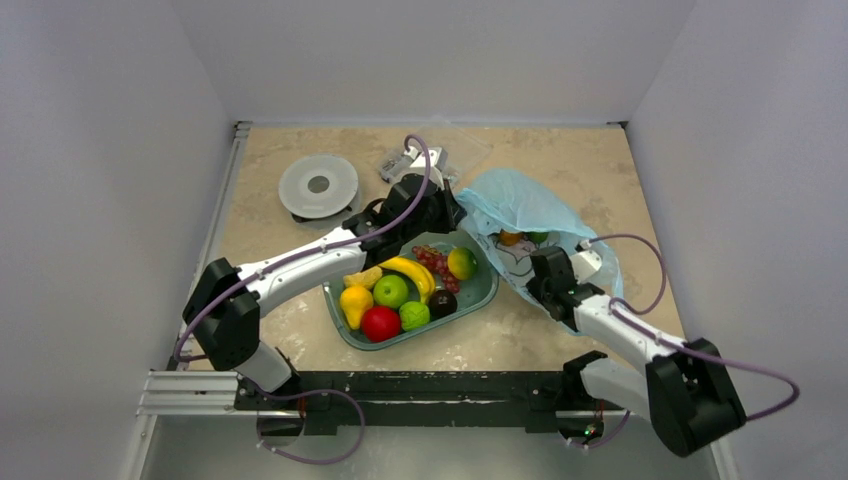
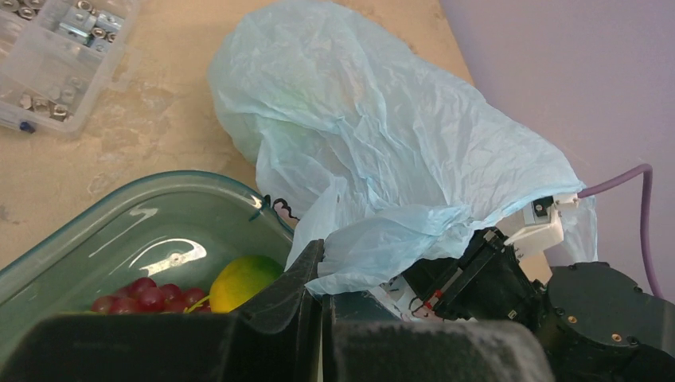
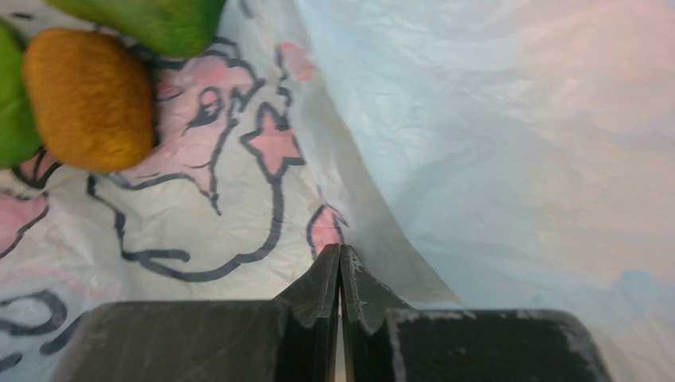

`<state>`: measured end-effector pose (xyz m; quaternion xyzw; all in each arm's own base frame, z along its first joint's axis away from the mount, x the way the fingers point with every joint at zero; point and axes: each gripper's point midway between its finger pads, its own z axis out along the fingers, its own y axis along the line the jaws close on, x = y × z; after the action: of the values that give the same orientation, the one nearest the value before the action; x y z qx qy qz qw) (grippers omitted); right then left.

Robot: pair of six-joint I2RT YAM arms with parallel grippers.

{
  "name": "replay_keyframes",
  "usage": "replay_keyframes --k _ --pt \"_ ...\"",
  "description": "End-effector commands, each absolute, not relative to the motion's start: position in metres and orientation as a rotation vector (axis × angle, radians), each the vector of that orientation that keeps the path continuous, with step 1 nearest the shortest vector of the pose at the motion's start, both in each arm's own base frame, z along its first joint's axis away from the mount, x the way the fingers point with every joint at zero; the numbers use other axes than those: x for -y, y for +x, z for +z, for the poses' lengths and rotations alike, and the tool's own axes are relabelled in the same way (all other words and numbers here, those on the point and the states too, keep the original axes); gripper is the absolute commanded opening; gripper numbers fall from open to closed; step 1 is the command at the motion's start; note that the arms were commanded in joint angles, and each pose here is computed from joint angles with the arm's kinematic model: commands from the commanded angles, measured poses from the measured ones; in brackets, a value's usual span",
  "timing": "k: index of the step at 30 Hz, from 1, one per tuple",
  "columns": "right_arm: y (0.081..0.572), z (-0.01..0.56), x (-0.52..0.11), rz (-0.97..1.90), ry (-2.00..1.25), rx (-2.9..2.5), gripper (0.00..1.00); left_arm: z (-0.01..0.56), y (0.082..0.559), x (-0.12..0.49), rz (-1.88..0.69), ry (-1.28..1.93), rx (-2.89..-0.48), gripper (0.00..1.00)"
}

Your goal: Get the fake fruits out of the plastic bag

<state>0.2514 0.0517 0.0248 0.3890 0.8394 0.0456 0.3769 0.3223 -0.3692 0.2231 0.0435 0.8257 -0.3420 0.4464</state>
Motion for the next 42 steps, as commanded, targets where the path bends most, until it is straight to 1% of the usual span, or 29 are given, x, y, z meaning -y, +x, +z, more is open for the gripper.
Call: replay_keyframes --k 1,4,7,10,12,17,21,29,33,36,37,39,40,42 --pt "0.277 0.073 -0.066 0.271 0.843 -2.037 0.1 0.256 0.312 0.376 -0.969 0.155 -1.947 0.0" --pt "0.29 0.111 -0.067 0.253 0.768 -2.012 0.25 0.254 0.308 0.378 -0.98 0.185 -1.949 0.0" --pt "0.305 0.131 -0.071 0.238 0.689 -1.991 0.39 0.254 0.305 0.38 -1.002 0.198 -1.945 0.0" --pt "0.315 0.131 -0.073 0.214 0.666 -2.004 0.49 0.252 0.303 0.382 -1.018 0.206 -1.948 0.0" --pt "0.322 0.13 -0.079 0.231 0.652 -2.016 0.53 0.25 0.303 0.383 -1.02 0.201 -1.954 0.0" --pt "0.341 0.123 -0.085 0.244 0.7 -1.982 0.53 0.247 0.304 0.384 -1.02 0.197 -1.961 0.0" --pt "0.357 0.116 -0.08 0.187 0.714 -1.964 0.54 0.245 0.308 0.382 -0.985 0.193 -1.973 0.0" --pt "0.377 0.083 -0.082 0.148 0.732 -2.0 0.55 0.241 0.32 0.377 -0.934 0.204 -1.995 0.0" --pt "0.387 0.074 -0.082 0.122 0.724 -2.019 0.6 0.238 0.325 0.377 -0.921 0.229 -2.008 0.0" --pt "0.391 0.064 -0.08 0.109 0.732 -2.034 0.6 0.235 0.328 0.377 -0.925 0.239 -2.016 0.0" --pt "0.393 0.062 -0.079 0.112 0.732 -2.034 0.6 0.234 0.329 0.376 -0.926 0.241 -2.018 0.0" --pt "0.395 0.059 -0.079 0.106 0.723 -2.045 0.56 0.228 0.331 0.375 -0.918 0.25 -2.039 0.0" --pt "0.397 0.061 -0.079 0.1 0.711 -2.049 0.53 0.222 0.332 0.374 -0.907 0.253 -2.064 0.0" --pt "0.395 0.069 -0.078 0.096 0.695 -2.047 0.43 0.219 0.337 0.374 -0.905 0.266 -2.079 0.0"
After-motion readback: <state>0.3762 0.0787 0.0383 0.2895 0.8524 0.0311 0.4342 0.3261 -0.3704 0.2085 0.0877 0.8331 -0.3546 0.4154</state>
